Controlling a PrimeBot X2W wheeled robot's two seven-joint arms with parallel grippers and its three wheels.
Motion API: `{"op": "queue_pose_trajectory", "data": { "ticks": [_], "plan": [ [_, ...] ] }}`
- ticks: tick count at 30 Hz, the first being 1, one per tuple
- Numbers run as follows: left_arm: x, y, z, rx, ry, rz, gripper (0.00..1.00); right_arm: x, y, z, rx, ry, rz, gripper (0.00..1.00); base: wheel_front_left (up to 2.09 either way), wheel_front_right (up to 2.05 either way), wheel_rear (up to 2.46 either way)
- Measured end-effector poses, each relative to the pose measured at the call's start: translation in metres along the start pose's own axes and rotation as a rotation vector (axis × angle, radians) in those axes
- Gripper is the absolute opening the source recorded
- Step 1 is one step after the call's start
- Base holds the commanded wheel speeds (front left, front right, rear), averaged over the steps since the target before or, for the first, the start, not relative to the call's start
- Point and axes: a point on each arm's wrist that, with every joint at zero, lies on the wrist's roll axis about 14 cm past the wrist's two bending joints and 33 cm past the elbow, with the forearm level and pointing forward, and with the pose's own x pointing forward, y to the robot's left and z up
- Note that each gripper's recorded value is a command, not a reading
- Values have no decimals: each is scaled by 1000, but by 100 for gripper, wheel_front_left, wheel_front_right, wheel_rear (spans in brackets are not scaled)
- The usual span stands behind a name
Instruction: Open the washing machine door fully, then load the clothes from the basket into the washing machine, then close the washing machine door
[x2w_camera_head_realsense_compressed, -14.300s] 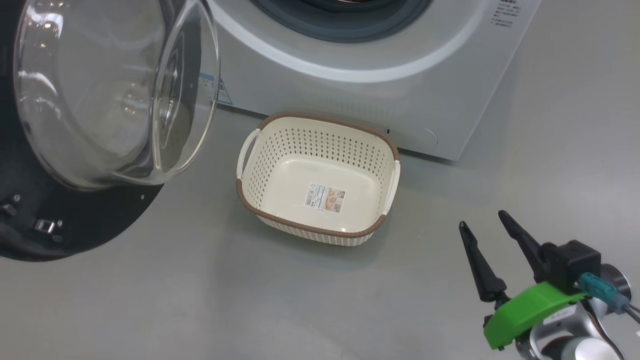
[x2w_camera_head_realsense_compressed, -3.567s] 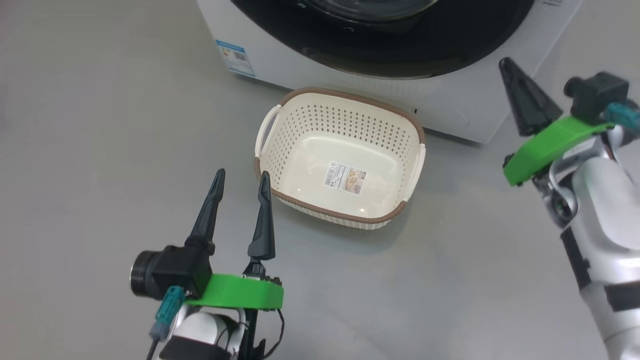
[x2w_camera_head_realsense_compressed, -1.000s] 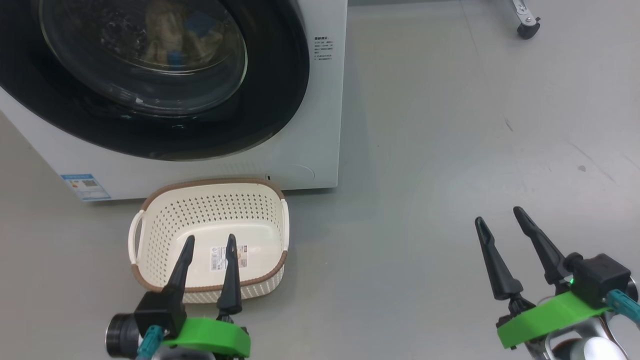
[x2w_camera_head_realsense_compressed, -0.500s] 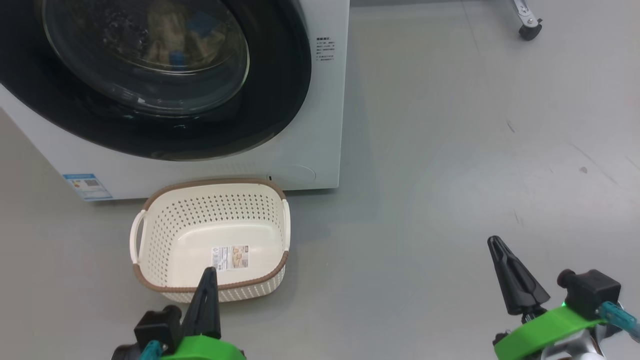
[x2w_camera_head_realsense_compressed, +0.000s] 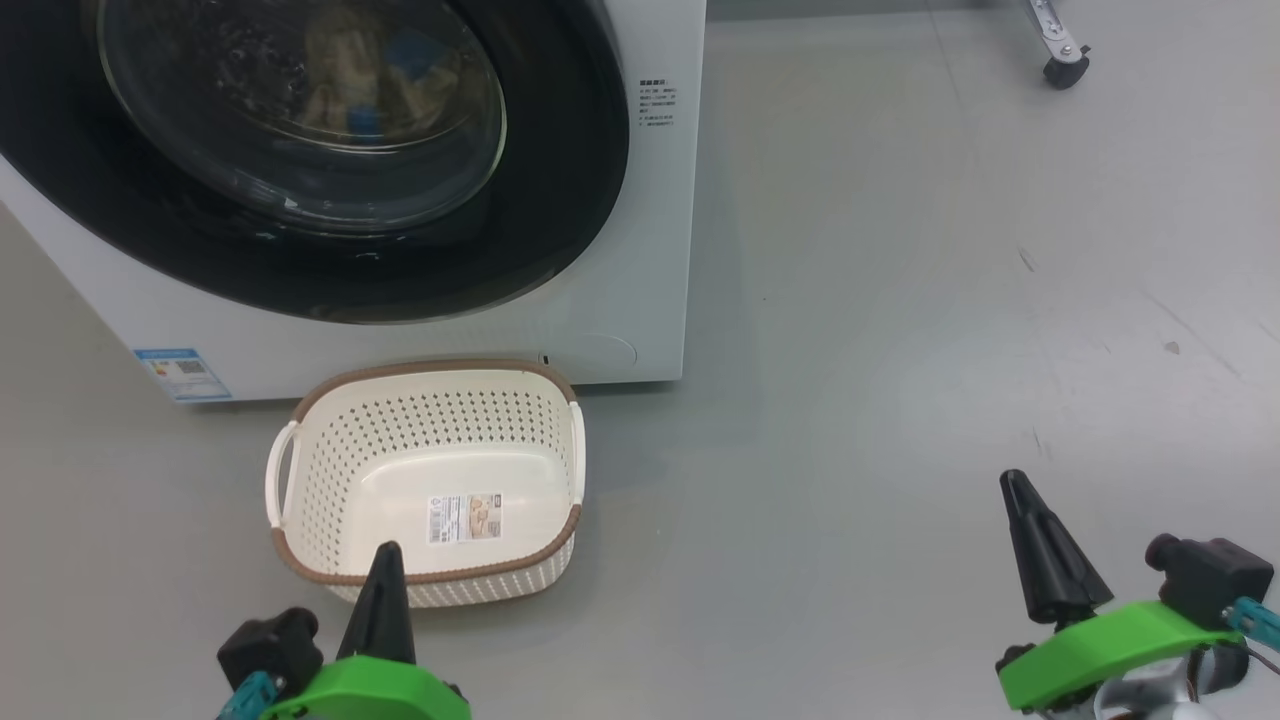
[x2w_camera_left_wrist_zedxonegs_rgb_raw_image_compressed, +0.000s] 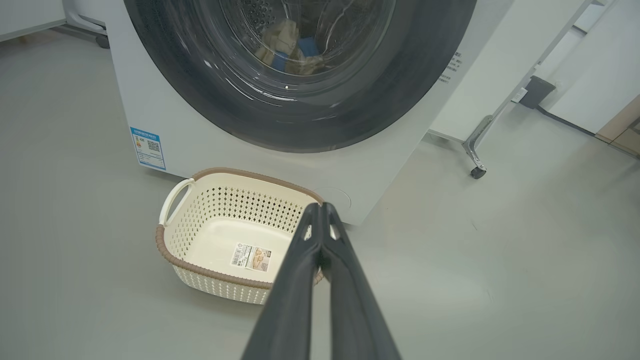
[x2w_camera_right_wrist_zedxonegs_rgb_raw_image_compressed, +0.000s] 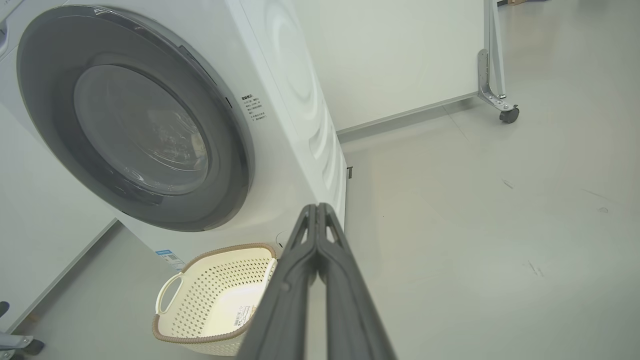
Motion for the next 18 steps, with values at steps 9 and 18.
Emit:
{"op": "queue_pose_trajectory", "data": {
  "ticks": [9, 18],
  "plan": [
    [-1, 10, 0, -113, 15, 33, 0, 1, -3, -2, 119, 6, -15, 0, 0, 0, 0],
    [-2, 18, 2, -215, 19, 57, 0, 5, -5, -1, 224, 2, -26, 0, 0, 0, 0]
  ]
}}
